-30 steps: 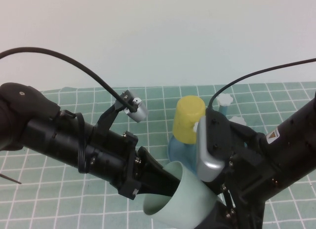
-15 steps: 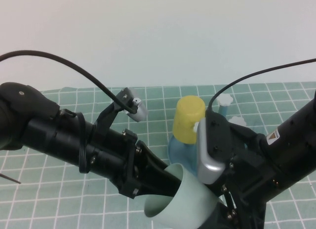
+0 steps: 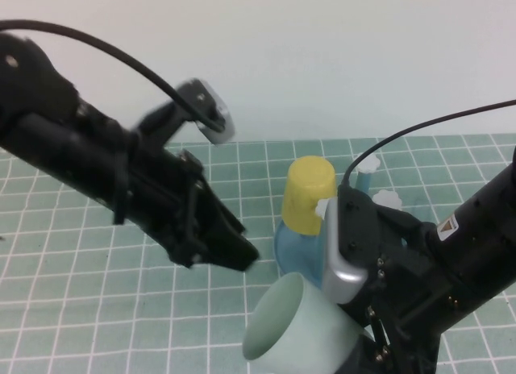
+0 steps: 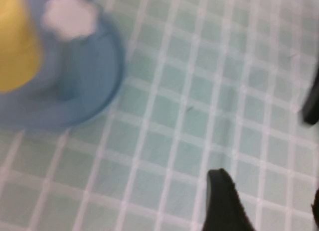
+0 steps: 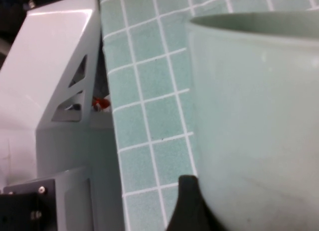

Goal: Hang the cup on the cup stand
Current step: Adjust the cup with two arms

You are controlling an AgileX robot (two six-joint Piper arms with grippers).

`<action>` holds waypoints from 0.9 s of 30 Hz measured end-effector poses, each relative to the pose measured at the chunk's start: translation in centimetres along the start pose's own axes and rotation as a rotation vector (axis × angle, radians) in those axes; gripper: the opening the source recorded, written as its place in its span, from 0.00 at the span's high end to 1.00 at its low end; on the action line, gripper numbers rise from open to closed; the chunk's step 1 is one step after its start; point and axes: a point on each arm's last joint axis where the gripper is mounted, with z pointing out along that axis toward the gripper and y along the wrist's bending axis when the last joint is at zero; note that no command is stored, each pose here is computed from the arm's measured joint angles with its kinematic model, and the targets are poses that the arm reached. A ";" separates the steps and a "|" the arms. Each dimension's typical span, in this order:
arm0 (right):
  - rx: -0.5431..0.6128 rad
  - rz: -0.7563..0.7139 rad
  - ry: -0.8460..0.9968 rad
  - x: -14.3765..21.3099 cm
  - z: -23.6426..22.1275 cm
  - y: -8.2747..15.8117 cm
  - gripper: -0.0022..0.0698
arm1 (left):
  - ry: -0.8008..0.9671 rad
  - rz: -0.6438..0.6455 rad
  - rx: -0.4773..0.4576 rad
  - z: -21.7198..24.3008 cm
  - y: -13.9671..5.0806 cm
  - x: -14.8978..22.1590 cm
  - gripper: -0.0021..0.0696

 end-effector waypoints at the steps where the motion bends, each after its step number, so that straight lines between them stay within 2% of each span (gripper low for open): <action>1: -0.004 0.002 0.002 0.0 0.0 0.0 0.23 | 0.012 -0.005 -0.025 -0.4 -0.1 -0.1 0.47; 4: -0.003 0.016 0.007 0.1 0.0 0.0 0.23 | 0.000 0.019 -0.066 -1.7 -1.0 -0.4 0.47; 10: 0.013 0.037 0.005 0.0 0.0 -0.1 0.23 | -0.038 0.059 -0.077 -3.1 -3.2 -0.1 0.47; 17: 0.032 0.039 0.005 0.1 0.0 -0.3 0.23 | -0.136 0.120 0.031 -2.7 -6.0 2.0 0.47; 27: 0.046 0.076 -0.074 -0.7 0.0 -0.4 0.23 | -0.118 0.181 0.039 -2.5 -7.5 3.1 0.47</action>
